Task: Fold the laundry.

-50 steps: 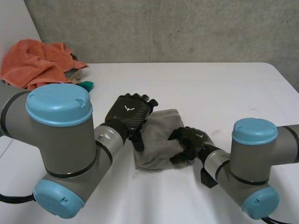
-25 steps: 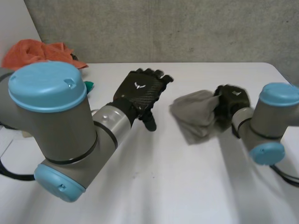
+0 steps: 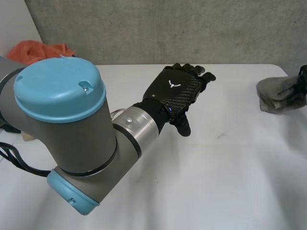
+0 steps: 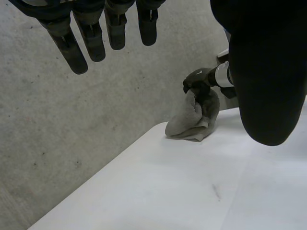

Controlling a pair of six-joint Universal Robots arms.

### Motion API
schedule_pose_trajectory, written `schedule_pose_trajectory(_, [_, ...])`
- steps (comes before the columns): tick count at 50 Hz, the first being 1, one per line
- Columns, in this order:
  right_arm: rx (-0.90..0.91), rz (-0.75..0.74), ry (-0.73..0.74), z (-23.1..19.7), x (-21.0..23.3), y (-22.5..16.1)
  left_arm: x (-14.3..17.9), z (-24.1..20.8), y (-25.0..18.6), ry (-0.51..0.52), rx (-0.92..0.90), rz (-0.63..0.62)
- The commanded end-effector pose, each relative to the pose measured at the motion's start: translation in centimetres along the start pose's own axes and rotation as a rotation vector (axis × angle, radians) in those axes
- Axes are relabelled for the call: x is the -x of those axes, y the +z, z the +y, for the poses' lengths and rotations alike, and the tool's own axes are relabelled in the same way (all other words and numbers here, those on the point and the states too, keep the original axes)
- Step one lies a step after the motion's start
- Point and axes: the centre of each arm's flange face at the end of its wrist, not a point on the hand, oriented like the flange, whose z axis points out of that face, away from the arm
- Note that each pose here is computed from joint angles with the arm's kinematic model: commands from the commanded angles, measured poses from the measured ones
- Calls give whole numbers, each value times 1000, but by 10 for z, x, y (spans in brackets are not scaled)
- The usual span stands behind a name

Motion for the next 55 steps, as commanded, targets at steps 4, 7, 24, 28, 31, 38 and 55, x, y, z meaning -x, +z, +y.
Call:
schedule_pose_trajectory(4, [35,56,-83,11,-15,1,-5,3,0,-5,9,13])
schedule_pose_trajectory(7, [59,100,-157,15,-22,0,-6,2,-1,-4,5,16])
schedule_pose_trajectory(24, [-143,-34,-216,-82,1,-80,19,-26,-7,13,-69,-66])
schedule_pose_trajectory(28, [-144,-211,-213,-92,36,-126,88,-41,-5,30,-126,-316])
schedule_pose_trajectory(31, [-133,-314,-207,-92,54,-153,146,-42,-7,52,-145,-503])
schedule_pose_trajectory(38, [-119,-570,-241,-97,88,-225,258,-9,-5,220,-68,-750])
schedule_pose_trajectory(55, [71,-695,-294,-64,93,-271,425,136,7,458,110,-826])
